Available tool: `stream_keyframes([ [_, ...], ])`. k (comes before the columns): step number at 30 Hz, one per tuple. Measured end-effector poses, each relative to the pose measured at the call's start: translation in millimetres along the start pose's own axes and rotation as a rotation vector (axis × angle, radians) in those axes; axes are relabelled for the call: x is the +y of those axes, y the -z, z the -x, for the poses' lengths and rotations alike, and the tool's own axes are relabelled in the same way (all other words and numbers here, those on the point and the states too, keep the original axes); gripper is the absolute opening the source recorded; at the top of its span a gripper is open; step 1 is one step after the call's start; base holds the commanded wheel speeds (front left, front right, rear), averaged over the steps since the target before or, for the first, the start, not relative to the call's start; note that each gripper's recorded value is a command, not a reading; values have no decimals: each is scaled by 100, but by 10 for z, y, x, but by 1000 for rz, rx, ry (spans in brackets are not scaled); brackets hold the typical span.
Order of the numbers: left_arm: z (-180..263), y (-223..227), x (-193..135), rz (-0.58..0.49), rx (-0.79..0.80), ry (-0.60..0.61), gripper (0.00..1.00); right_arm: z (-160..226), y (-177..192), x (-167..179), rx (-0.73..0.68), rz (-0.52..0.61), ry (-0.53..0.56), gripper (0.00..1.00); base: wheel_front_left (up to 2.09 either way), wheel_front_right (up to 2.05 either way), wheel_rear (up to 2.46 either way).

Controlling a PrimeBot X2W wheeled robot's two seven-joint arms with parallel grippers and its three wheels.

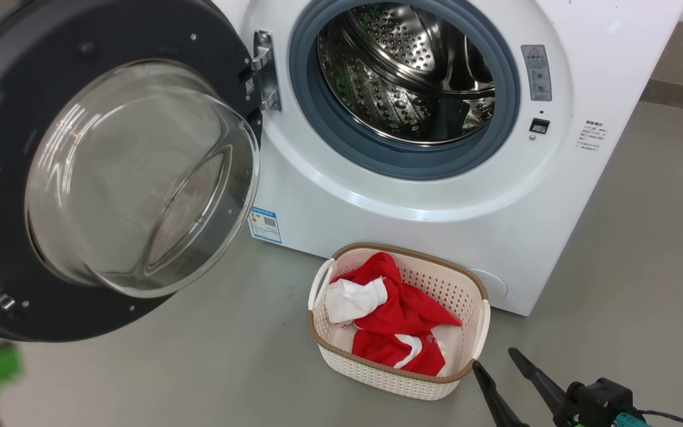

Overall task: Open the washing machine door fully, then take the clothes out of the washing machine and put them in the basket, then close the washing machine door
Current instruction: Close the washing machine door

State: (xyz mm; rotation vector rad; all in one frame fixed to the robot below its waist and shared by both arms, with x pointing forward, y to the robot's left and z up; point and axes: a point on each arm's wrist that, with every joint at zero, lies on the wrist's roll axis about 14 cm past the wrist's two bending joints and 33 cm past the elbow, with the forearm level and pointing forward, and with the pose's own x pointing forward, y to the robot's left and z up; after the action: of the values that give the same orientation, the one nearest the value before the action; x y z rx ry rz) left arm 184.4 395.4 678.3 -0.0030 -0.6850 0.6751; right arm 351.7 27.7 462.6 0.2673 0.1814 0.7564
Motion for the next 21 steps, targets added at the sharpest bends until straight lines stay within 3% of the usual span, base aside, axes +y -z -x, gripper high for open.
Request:
stream_keyframes([
  [5, -715, -499, 136, -62, -185, 28, 0, 27, 56, -44, 7, -24, 20, 100, 0, 0, 0],
  [9, -1083, -444, 313, 24, -184, -44, 0, 27, 95, -128, 16, -34, 35, 100, 0, 0, 0],
  [17, -1487, 178, 893, 195, 52, -277, 0, -38, 115, -286, 18, -46, 53, 100, 0, 0, 0],
  [21, -1518, 584, 978, 289, 245, -346, 0, -34, 158, -341, 27, -57, 65, 100, 0, 0, 0],
])
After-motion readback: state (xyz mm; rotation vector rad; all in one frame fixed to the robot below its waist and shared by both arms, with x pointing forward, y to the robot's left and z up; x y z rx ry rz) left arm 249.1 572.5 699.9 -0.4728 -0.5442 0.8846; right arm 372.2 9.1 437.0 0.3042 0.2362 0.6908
